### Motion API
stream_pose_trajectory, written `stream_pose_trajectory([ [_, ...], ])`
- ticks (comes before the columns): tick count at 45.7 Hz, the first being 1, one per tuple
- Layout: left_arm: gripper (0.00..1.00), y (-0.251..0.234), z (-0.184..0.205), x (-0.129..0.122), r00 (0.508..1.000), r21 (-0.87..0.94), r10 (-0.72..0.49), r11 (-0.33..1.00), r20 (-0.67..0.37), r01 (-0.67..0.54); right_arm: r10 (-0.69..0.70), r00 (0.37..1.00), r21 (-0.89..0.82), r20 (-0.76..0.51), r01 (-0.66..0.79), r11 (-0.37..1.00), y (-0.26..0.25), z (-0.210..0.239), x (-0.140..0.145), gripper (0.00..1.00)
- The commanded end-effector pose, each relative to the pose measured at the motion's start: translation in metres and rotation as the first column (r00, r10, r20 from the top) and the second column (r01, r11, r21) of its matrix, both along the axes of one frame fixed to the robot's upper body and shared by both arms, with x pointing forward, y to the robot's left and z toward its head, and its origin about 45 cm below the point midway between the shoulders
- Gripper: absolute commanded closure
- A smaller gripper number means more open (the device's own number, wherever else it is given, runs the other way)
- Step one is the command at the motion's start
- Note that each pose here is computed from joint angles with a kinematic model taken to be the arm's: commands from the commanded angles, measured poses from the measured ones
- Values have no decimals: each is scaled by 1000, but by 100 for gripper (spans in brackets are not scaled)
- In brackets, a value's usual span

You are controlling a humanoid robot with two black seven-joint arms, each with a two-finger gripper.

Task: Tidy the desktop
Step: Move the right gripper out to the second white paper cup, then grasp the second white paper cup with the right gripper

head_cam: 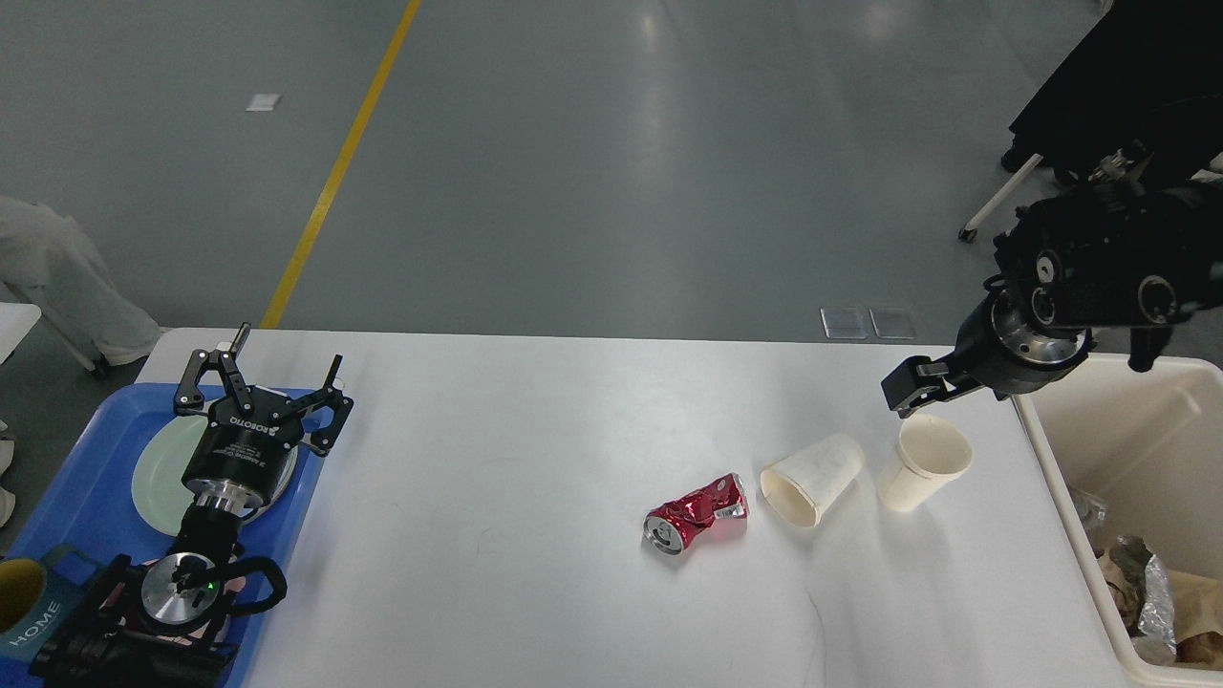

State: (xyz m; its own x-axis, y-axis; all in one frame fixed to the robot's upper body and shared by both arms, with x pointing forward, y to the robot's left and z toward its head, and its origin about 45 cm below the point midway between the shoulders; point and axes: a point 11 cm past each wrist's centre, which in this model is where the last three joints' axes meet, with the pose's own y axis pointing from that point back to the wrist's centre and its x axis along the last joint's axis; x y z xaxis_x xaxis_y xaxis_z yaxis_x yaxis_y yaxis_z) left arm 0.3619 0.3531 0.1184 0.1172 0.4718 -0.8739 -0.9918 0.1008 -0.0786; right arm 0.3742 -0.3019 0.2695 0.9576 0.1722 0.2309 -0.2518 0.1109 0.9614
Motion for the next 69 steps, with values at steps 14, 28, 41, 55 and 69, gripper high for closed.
stream_pose_trajectory([
  [14, 3, 0, 0, 0, 1000, 0, 0, 1000, 0, 0, -11, 1000, 7, 22, 11, 1000, -1, -112, 19, 0],
  [28, 3, 0, 0, 0, 1000, 0, 0, 1000, 0, 0, -37, 999, -25, 39, 38, 999, -13, -142, 18, 0],
  [41, 3, 0, 0, 0, 1000, 0, 0, 1000, 0, 0, -39, 998, -55, 50, 42, 998, -18, -159, 10, 9],
  [55, 3, 0, 0, 0, 1000, 0, -1, 1000, 1, 1, -42, 999, -87, 34, 45, 995, -21, -166, 3, 71],
  [69, 3, 0, 0, 0, 1000, 0, -1, 1000, 1, 1, -30, 999, -90, 24, 32, 995, -17, -167, 1, 100],
])
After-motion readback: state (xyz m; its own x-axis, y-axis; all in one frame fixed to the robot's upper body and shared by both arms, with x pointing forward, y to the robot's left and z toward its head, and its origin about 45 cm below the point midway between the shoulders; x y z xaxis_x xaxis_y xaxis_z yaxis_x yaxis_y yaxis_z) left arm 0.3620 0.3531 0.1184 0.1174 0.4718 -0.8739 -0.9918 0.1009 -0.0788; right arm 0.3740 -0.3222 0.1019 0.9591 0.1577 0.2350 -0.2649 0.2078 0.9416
